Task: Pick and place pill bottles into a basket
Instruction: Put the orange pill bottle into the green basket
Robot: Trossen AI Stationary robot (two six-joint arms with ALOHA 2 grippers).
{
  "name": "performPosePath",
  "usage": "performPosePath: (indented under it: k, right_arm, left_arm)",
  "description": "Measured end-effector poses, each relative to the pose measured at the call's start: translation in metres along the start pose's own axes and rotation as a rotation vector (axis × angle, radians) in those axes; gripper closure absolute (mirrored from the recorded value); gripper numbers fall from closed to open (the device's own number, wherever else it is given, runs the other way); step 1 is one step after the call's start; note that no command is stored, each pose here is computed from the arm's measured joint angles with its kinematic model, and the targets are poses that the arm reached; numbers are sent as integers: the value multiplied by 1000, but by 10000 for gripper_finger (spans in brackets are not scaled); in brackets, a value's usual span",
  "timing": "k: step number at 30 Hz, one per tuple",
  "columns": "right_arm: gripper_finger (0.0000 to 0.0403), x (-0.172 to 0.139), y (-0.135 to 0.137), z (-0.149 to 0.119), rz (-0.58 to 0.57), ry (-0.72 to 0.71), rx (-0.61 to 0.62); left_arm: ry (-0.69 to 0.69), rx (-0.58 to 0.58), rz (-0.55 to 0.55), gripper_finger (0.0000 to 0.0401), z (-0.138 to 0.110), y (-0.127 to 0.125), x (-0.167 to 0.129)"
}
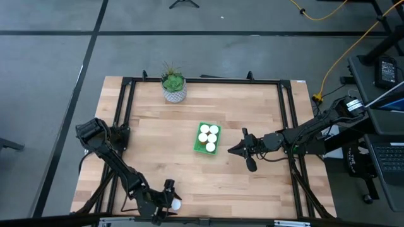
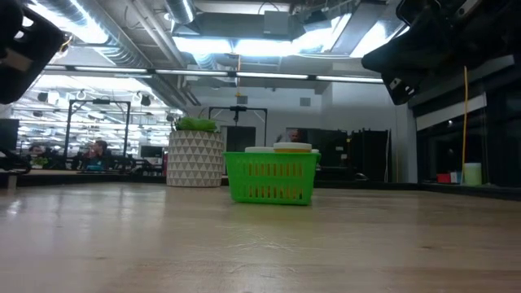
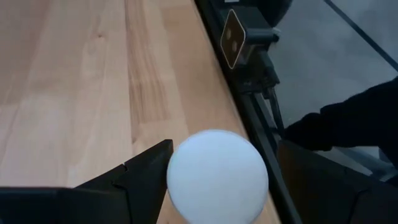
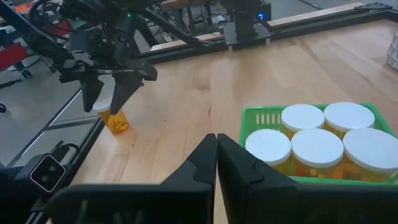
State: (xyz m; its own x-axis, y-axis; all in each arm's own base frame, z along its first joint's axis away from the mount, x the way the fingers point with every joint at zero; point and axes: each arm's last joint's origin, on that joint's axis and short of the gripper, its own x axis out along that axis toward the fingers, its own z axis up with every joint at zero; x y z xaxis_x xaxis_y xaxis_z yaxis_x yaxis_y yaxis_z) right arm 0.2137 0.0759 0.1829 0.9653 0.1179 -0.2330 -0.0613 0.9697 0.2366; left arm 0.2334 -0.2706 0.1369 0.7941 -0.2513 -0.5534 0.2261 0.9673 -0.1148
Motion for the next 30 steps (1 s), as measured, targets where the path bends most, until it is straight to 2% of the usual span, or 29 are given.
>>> performPosePath:
  k: [23,30]
  right_arm:
    - [386,0,0,0,0,0,1]
    - [386,0,0,0,0,0,1]
  left_arm:
    - [26,24,9,121,-3,1,0]
    - [26,24,9,157,-3,1,0]
